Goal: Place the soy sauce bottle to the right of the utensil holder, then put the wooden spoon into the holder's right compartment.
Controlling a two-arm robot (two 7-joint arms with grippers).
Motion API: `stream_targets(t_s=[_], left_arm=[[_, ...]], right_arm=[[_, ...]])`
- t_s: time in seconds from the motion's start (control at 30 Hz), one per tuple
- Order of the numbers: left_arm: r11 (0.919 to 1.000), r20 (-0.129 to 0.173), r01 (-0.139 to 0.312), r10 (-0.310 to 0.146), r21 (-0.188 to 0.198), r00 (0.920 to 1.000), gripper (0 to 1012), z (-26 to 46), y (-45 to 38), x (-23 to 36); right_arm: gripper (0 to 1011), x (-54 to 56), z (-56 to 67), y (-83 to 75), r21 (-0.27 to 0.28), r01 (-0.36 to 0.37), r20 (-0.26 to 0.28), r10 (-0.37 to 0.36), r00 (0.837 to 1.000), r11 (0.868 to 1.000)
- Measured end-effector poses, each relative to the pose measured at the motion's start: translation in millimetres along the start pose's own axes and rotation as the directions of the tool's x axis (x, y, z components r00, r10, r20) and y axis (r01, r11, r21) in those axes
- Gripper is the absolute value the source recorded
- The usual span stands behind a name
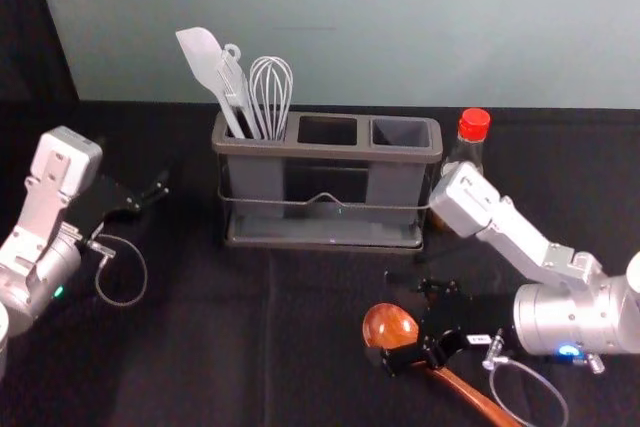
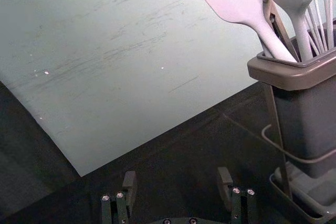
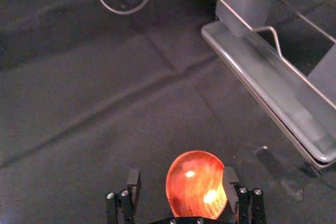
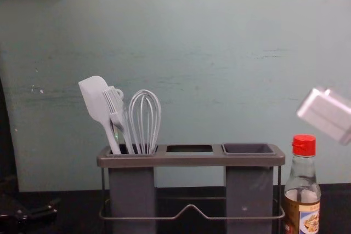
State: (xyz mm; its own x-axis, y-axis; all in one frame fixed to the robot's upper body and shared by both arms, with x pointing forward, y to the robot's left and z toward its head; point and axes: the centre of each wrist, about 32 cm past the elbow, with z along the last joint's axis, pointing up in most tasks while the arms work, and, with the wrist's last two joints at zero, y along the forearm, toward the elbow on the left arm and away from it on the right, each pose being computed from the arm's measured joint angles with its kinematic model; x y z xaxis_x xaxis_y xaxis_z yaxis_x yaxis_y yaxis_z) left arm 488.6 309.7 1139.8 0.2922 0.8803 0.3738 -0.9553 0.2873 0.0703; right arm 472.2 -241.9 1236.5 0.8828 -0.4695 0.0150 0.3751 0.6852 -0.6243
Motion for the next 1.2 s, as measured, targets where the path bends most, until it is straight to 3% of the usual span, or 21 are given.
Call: stream_targets(t_s=[0.4, 1.2], left_arm=[[1.0000, 0.000, 0.000, 0.000, 0.000, 1.0000, 1005, 0.0, 0.0, 0.0], [1.0000, 0.000, 0.000, 0.000, 0.000, 1.0000, 1005, 0.0, 0.0, 0.0]], right_arm=[[1004, -0.7, -6.7, 12.4, -0.044, 0.039, 0.033, -0.037, 0.999, 0.998], [1004, 4.1, -13.9, 29.1, -0.066, 0.041, 0.024, -0.040, 0.999, 0.997]])
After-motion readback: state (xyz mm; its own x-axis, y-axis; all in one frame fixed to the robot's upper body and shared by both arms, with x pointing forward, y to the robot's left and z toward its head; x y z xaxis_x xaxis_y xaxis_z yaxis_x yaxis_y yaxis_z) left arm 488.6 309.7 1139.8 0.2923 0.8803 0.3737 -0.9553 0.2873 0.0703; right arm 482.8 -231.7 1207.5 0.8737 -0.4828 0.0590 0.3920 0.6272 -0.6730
